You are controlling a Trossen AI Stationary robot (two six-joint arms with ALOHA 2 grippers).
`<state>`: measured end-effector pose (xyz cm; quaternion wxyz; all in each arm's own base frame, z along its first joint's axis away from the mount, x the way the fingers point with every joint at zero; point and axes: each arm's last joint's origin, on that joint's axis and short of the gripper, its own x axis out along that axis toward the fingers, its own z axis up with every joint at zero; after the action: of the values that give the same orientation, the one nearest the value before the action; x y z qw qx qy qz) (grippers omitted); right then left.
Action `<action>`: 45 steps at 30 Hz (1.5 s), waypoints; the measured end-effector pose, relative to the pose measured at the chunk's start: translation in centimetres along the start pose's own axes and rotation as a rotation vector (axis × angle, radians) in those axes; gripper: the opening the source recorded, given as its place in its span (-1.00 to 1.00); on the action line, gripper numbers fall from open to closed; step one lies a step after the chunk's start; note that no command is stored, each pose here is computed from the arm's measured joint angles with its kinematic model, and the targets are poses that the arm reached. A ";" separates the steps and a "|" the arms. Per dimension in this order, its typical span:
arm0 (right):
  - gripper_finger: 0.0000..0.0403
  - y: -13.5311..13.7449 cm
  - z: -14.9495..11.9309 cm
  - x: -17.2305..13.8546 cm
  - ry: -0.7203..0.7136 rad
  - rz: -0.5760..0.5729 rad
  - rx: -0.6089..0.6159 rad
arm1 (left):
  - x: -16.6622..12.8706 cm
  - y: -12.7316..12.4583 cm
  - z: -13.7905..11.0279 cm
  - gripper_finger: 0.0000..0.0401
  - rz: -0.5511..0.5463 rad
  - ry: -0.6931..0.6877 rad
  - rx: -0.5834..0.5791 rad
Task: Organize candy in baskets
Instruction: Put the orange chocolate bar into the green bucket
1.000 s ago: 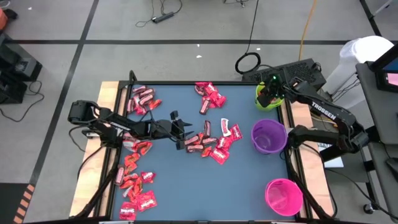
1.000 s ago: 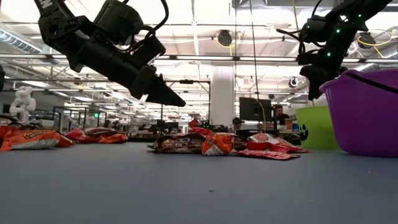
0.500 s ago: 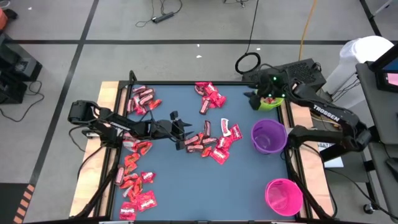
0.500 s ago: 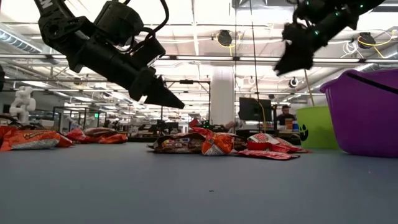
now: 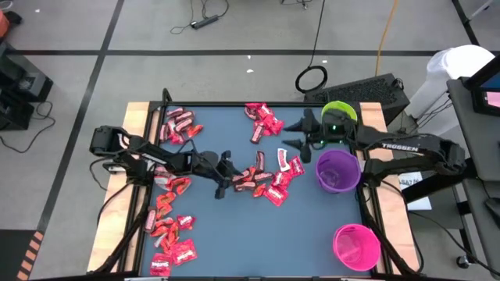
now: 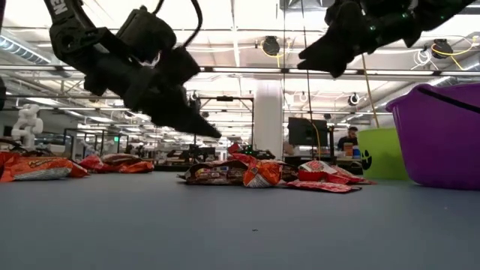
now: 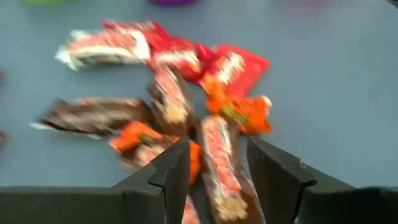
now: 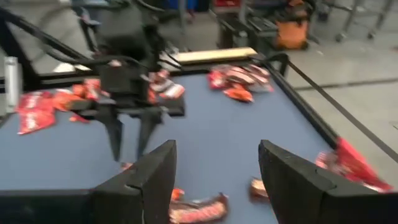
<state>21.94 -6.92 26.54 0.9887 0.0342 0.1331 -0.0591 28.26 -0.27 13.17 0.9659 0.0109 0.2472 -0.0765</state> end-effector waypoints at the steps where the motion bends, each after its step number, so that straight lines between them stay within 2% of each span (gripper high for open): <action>1: 0.07 0.4 -0.3 0.3 -0.017 0.018 -0.006 | 0.2 0.0 -0.3 -0.19 -0.012 0.012 -0.007; 6: 0.07 2.5 -0.9 1.1 -0.120 0.111 -0.080 | 0.9 0.5 -1.6 -0.19 -0.008 0.064 -0.026; 9: 0.07 3.6 -0.6 1.4 -0.170 0.152 -0.135 | 1.0 1.2 -2.0 -0.19 0.050 0.089 -0.045; 11: 0.07 4.2 -0.4 1.6 -0.197 0.172 -0.167 | 0.8 1.9 -2.3 -0.19 0.166 0.125 -0.044; 15: 0.07 4.7 -0.5 2.1 -0.227 0.189 -0.199 | 0.2 3.7 -2.8 -0.19 0.484 0.189 -0.054; 16: 0.07 4.7 -0.5 2.3 -0.227 0.191 -0.203 | 0.1 4.0 -2.8 -0.19 0.538 0.183 -0.071; 18: 0.07 4.8 -0.6 2.6 -0.235 0.191 -0.218 | 0.0 4.4 -2.6 -0.19 0.576 0.171 -0.104; 20: 0.07 4.8 -0.6 2.8 -0.253 0.189 -0.232 | 0.0 4.3 -2.2 -0.19 0.540 0.156 -0.112; 24: 0.07 4.8 -0.5 3.2 -0.294 0.186 -0.250 | 0.4 3.3 -0.4 -0.19 0.329 0.080 -0.105; 26: 0.07 4.9 -0.3 3.4 -0.328 0.186 -0.254 | 0.7 3.0 0.3 -0.19 0.273 0.056 -0.099; 28: 0.07 5.0 -0.3 3.6 -0.350 0.190 -0.264 | 0.9 2.8 0.6 -0.19 0.280 0.051 -0.094; 32: 0.07 5.5 -0.2 3.8 -0.390 0.196 -0.313 | 1.4 3.3 -0.4 -0.19 0.404 0.090 -0.149; 37: 0.07 5.8 -0.3 4.3 -0.426 0.204 -0.327 | 2.7 3.7 -0.5 -0.19 0.290 0.097 -0.267; 40: 0.07 5.8 -0.7 4.8 -0.412 0.204 -0.326 | 3.6 3.7 -0.6 -0.19 0.245 0.190 -0.301; 45: 0.07 5.8 -1.7 5.7 -0.361 0.210 -0.310 | 4.7 4.0 -0.9 -0.19 0.291 0.316 -0.303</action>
<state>27.70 -1.69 23.66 0.9906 -0.1151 -0.0422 0.0600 32.48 3.06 10.05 0.9067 -0.0866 0.3995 0.1038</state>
